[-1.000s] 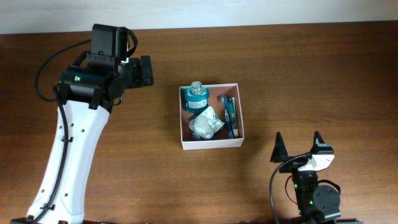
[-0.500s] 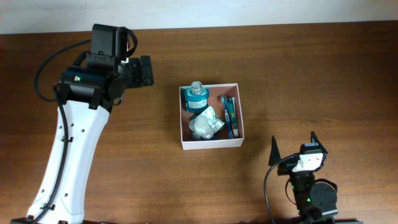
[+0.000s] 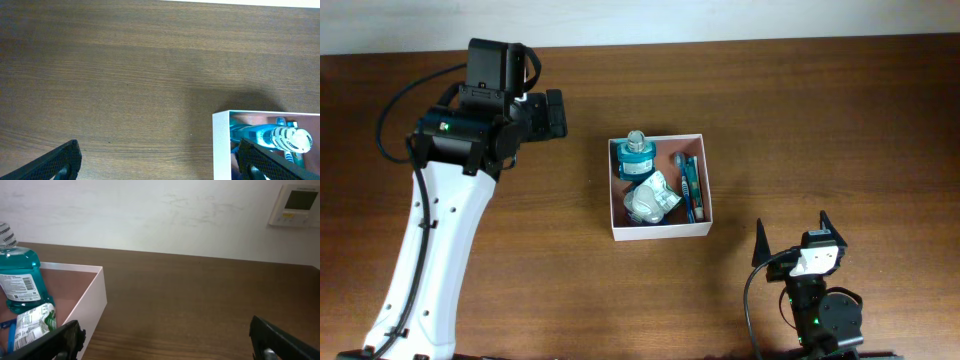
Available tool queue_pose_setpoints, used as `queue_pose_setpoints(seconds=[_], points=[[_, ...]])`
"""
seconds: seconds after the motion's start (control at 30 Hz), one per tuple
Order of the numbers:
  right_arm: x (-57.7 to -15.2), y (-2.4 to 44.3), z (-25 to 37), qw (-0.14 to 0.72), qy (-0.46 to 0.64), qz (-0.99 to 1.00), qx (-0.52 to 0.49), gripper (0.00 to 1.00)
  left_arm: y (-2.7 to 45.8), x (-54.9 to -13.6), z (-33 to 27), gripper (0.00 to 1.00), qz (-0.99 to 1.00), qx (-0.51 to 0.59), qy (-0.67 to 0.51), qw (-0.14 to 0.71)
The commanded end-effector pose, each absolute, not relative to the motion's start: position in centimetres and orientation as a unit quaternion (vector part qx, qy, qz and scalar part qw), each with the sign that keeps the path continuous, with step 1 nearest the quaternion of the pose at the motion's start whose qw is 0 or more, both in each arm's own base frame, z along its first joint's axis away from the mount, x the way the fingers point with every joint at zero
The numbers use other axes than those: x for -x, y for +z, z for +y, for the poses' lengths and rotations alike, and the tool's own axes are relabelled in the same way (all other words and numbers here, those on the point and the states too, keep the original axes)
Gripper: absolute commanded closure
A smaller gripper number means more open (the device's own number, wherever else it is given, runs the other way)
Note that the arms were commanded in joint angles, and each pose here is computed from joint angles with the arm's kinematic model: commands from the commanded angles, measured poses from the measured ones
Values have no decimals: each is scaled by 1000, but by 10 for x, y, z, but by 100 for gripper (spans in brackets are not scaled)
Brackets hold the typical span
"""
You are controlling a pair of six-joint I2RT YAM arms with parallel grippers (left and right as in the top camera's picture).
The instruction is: Pack container
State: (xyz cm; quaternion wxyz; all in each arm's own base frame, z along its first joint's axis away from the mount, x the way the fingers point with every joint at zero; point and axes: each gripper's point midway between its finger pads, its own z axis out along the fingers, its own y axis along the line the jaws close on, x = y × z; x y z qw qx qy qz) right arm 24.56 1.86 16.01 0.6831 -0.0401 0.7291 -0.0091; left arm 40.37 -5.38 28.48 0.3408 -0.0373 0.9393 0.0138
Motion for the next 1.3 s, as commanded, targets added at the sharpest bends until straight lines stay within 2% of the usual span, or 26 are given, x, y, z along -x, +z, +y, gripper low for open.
queue_pose_setpoints(seconds=[0.0, 0.57, 0.77, 0.9, 1.13, 1.27], points=[[-245, 158, 17, 682, -12, 731, 41, 2, 292, -405, -51, 1, 936, 33, 18, 350], [-245, 158, 17, 682, -12, 731, 41, 1, 299, -397, -54, 1, 933, 30, 14, 358], [-245, 158, 17, 682, -12, 731, 41, 2, 331, -354, -67, 1, 916, 5, -9, 401], [-245, 158, 17, 682, -12, 731, 41, 2, 332, -312, -63, 1, 909, -3, -18, 416], [-245, 158, 17, 682, -12, 731, 41, 2, 275, -239, -38, 1, 913, -1, -11, 407], [-245, 158, 17, 682, -12, 731, 41, 2, 235, -216, -29, 1, 907, 2, -11, 420]])
